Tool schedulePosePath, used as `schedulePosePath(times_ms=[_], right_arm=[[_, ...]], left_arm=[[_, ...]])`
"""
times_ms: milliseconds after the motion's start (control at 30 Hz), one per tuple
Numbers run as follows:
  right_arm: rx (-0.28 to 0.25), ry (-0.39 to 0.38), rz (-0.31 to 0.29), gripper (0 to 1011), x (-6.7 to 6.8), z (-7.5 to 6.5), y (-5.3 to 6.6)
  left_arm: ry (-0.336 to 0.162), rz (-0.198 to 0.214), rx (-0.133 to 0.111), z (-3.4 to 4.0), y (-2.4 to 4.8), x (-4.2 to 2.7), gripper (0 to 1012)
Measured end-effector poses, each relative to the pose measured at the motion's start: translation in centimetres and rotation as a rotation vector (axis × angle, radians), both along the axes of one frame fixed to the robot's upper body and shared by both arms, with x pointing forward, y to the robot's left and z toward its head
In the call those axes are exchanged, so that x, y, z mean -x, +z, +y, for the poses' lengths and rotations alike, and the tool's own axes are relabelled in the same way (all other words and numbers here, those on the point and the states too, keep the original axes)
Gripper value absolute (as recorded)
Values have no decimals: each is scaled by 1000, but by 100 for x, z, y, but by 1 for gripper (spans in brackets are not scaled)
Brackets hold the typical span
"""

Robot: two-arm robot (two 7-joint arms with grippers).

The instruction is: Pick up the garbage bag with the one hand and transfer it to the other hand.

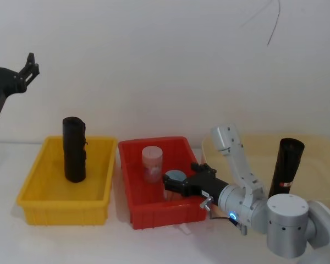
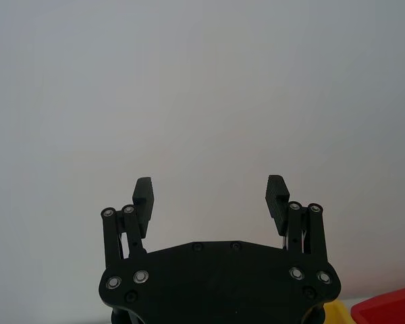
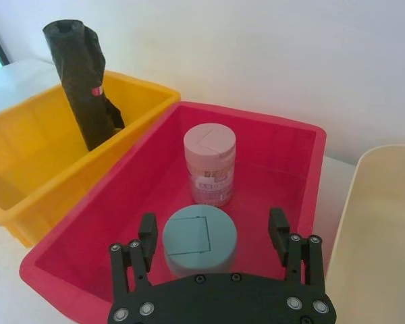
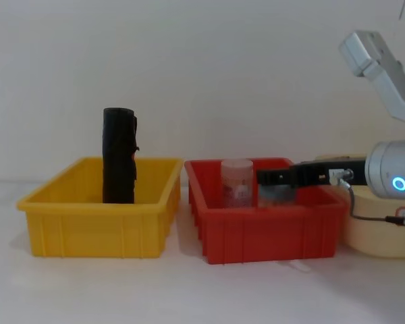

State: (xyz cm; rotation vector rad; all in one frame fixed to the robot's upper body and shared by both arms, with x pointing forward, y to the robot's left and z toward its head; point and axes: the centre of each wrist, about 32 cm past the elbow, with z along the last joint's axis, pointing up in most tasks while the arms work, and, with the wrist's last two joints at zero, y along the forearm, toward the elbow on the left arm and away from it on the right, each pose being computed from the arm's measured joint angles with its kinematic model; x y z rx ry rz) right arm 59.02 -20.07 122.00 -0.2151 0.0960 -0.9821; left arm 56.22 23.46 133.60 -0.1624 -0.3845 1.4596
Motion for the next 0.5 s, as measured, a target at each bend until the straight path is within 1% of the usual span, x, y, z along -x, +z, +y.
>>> schedulePosePath(times_ms=[500], right_arm=[[-8,19,21,1010,-54,50,-58]], left_arm=[[0,0,0,0,0,0,1002]])
